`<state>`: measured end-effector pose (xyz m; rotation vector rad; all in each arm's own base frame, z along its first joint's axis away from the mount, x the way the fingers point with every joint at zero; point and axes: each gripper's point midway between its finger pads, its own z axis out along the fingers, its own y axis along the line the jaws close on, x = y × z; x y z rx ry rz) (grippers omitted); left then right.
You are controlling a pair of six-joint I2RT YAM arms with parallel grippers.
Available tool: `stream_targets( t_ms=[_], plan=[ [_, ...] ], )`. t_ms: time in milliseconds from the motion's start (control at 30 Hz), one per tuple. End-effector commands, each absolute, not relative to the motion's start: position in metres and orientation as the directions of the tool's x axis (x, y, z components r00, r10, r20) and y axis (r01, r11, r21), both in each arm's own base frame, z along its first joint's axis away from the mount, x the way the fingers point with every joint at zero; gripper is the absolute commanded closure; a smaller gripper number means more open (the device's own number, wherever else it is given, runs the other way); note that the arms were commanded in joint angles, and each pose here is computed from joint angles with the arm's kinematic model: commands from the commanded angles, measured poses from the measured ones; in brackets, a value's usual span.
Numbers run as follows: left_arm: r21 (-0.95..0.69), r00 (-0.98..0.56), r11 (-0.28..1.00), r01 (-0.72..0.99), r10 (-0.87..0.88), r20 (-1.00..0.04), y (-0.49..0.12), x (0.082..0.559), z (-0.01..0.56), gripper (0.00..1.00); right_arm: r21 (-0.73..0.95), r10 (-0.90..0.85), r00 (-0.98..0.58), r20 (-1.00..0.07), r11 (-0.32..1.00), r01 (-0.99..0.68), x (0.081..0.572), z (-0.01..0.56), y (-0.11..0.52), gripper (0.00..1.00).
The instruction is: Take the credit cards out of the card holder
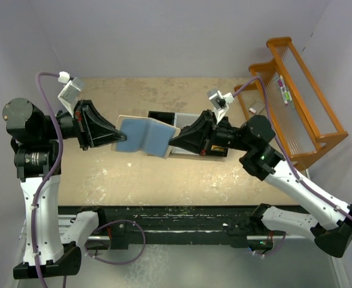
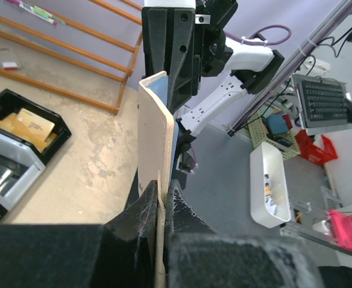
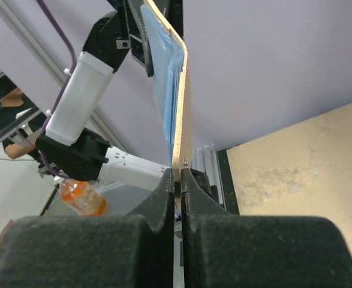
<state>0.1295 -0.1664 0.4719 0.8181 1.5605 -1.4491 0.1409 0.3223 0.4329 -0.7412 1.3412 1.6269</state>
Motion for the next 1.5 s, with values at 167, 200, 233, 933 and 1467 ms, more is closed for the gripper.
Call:
stream_targets(
  t_ms=[167, 200, 233, 933, 1467],
  plan=[
    [-0.332, -0.327, 0.153, 0.931, -0.057, -0.943, -0.165, 0.129, 0.464, 1.00, 0.332, 0.307, -0.301, -0.903, 0.054, -0.942, 0.133, 0.461, 0.324, 1.00],
    [-0.334, -0.329, 0.155, 0.930, -0.057, -0.942, -0.165, 0.130, 0.462, 1.00, 0.321, 0.304, -0.292, -0.907, 0.051, -0.946, 0.130, 0.462, 0.326, 1.00],
    [-0.330, -0.326, 0.156, 0.931, -0.056, -0.944, -0.165, 0.129, 0.461, 1.00, 0.311, 0.301, -0.283, -0.911, 0.049, -0.949, 0.128, 0.464, 0.327, 1.00],
    [-0.210, -0.205, 0.168, 0.963, -0.048, -0.978, -0.166, 0.115, 0.462, 1.00, 0.279, 0.273, -0.198, -0.941, 0.300, -0.912, 0.145, 0.450, 0.341, 0.91],
    [-0.196, -0.193, 0.138, 0.971, -0.037, -0.981, -0.167, 0.109, 0.460, 1.00, 0.267, 0.366, -0.179, -0.913, 0.206, -0.941, 0.124, 0.462, 0.349, 0.67]
  ],
)
